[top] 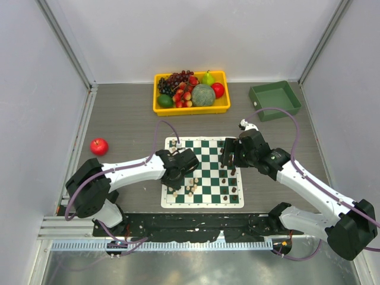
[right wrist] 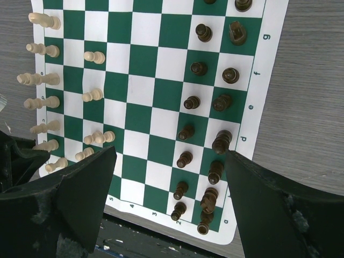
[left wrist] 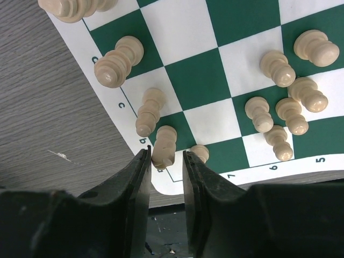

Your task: Set up the chess pieces on the board

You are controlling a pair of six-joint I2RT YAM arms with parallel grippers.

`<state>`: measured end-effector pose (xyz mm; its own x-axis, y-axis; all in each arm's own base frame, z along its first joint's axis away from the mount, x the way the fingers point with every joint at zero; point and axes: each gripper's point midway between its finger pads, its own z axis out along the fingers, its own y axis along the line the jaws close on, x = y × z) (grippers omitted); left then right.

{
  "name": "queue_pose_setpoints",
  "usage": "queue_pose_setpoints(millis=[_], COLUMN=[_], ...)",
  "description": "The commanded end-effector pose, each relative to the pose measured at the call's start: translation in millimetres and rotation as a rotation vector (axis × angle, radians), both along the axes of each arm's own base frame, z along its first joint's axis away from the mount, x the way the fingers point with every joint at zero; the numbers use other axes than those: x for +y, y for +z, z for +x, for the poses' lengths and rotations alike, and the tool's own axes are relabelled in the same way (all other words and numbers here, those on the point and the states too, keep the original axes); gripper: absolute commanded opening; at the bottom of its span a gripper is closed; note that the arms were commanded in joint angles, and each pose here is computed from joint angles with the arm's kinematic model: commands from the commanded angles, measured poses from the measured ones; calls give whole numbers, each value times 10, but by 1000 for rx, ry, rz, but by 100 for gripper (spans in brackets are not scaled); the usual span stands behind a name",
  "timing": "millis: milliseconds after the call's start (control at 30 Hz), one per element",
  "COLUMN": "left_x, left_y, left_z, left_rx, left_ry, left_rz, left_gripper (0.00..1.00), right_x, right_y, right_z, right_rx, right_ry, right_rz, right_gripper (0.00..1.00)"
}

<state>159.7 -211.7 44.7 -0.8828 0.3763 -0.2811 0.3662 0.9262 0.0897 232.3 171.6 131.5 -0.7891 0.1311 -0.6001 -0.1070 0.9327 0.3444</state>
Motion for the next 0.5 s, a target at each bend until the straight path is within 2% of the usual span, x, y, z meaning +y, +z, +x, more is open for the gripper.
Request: queue_pose_setpoints(millis=[0,467], left_x=[-41,-18], left_y=[59,453], left_z=[25,69], left_rx=[-31,-106], left_ry=[10,21], left_rz=[-23,-66], left_gripper=[37,50], right_x=[40,12], right_y=[135,151], right_z=[67,56], right_rx=[-43,-50], right_ry=[-4,-11], right_rz=[33,30], right_gripper=[89,89])
